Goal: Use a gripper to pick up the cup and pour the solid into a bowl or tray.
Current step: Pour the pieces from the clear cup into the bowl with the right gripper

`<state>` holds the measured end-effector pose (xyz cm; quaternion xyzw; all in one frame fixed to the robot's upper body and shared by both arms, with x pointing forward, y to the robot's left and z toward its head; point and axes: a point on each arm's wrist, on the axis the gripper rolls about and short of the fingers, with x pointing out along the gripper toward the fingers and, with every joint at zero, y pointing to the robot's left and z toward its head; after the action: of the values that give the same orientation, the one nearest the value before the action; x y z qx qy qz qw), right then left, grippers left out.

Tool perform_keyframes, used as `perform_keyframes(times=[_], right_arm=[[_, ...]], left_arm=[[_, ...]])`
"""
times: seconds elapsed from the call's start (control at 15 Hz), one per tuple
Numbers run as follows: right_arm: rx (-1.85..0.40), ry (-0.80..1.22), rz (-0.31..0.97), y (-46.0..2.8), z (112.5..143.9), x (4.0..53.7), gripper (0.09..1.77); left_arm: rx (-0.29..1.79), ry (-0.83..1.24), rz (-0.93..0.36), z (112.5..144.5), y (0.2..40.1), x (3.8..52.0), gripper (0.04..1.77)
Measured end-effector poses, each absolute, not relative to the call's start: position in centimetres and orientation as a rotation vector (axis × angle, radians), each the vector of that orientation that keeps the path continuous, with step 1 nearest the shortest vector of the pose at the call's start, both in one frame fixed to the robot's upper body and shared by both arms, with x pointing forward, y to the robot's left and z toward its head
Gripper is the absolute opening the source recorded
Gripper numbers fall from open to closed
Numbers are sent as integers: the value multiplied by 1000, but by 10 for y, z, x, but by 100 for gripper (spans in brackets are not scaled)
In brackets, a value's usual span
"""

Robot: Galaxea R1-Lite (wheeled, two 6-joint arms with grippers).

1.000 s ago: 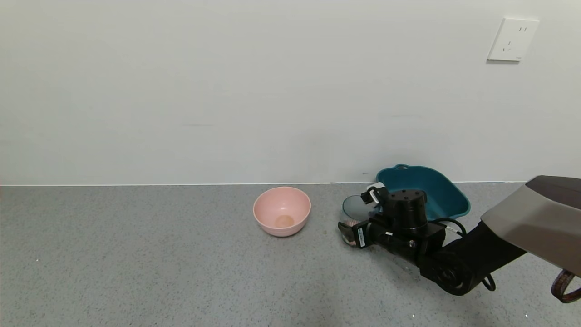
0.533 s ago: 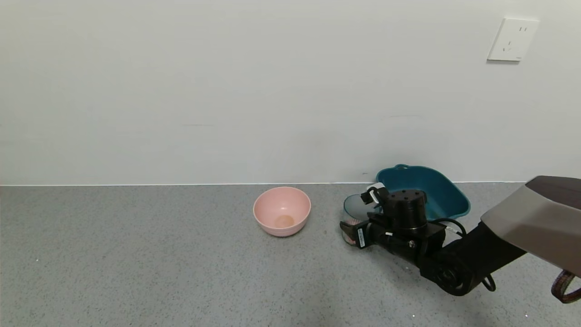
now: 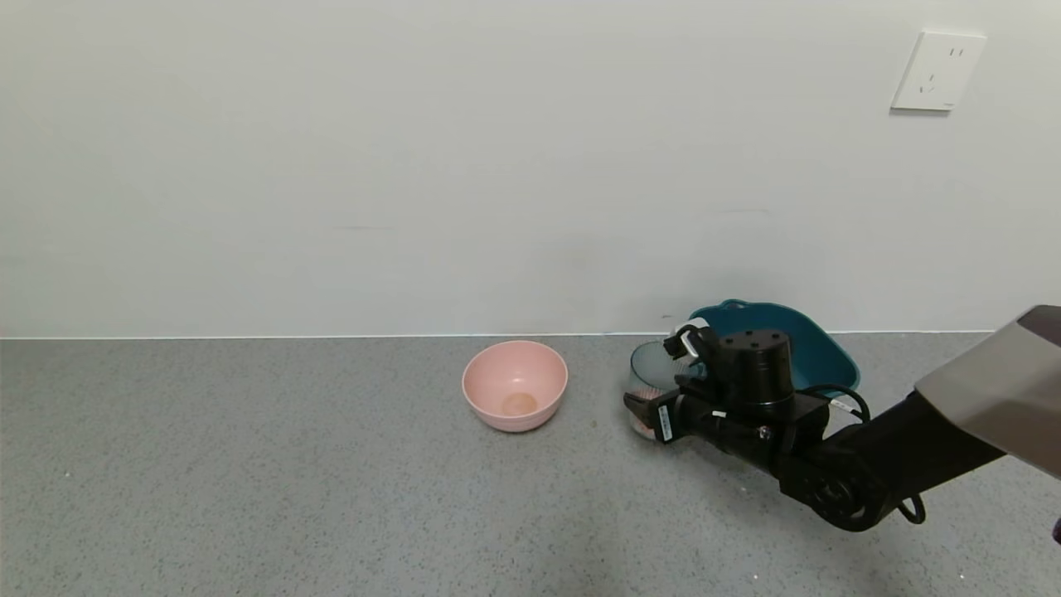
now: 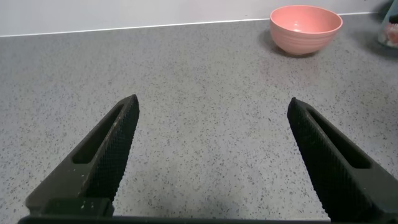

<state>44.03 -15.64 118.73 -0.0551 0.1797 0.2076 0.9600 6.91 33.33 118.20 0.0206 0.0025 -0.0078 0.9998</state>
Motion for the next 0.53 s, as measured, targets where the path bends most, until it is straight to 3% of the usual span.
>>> perform_keyframes(times=[0.53], right_arm=[[-157, 259, 377, -184, 1278, 433, 137]], left_arm=[[41, 5, -16, 1182, 333, 69, 172]])
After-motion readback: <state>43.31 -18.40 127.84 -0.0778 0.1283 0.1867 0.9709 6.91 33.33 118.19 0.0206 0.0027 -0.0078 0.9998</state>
